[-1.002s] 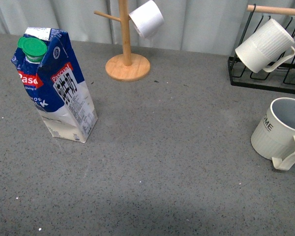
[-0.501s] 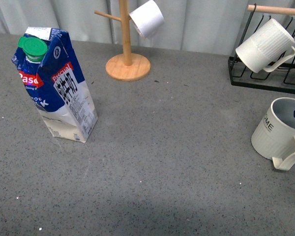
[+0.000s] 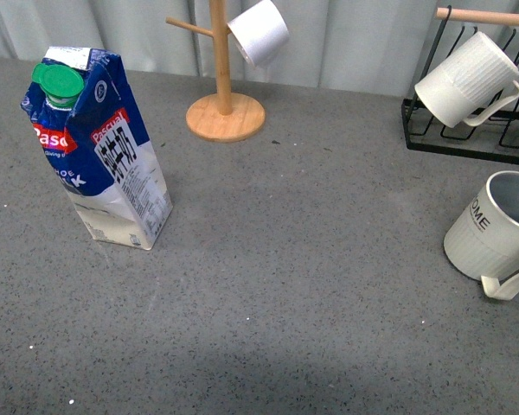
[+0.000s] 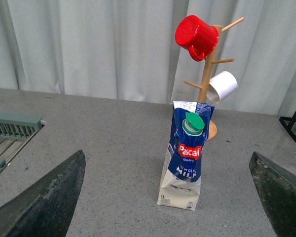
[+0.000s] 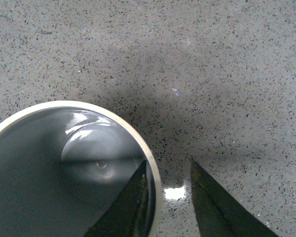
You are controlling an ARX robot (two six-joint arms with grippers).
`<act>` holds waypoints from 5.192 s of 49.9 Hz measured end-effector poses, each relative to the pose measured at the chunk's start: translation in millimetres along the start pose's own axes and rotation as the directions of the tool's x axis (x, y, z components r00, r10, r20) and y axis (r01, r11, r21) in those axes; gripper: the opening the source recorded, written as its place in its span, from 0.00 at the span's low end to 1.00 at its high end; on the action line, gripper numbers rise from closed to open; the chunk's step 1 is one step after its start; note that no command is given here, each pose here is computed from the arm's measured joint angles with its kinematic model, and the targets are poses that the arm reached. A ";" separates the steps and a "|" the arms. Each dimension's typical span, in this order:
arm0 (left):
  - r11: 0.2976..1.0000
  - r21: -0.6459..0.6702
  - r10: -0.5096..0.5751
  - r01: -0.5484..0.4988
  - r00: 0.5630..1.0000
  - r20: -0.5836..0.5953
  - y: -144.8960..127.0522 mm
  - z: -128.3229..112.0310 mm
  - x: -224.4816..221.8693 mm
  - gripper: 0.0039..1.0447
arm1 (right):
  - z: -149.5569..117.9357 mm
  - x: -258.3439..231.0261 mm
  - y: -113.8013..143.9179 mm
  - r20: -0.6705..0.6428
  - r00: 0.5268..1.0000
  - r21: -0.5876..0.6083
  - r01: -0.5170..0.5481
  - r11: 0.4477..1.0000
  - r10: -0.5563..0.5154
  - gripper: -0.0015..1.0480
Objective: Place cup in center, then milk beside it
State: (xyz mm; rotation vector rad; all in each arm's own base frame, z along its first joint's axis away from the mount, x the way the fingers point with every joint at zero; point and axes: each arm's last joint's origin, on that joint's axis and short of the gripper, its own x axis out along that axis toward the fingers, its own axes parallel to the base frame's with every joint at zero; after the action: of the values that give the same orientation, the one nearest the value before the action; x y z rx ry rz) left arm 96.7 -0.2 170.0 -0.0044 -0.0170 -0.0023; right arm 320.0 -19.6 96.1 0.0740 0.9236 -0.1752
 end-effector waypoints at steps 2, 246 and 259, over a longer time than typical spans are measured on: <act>1.000 0.000 0.000 0.000 1.000 0.000 0.0 0.0 0.0 0.94 | -0.1 0.1 0.1 -0.001 1.000 0.005 -0.004 1.000 0.004 0.18; 1.000 0.000 0.000 0.000 1.000 0.000 0.0 0.0 0.0 0.94 | -136.1 -188.7 -21.8 0.787 0.588 -0.142 -0.120 0.983 0.185 0.07; 1.000 0.000 0.000 0.000 1.000 0.000 0.0 0.0 0.0 0.94 | -136.1 -188.7 -21.8 0.787 0.588 -0.142 -0.120 0.983 0.185 0.50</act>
State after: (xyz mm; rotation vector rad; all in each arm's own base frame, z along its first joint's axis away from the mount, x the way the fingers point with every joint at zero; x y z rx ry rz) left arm 96.7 -0.2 170.0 -0.0044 -0.0170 -0.0019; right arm 97.7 0.3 165.2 -0.0006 -0.0021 0.0034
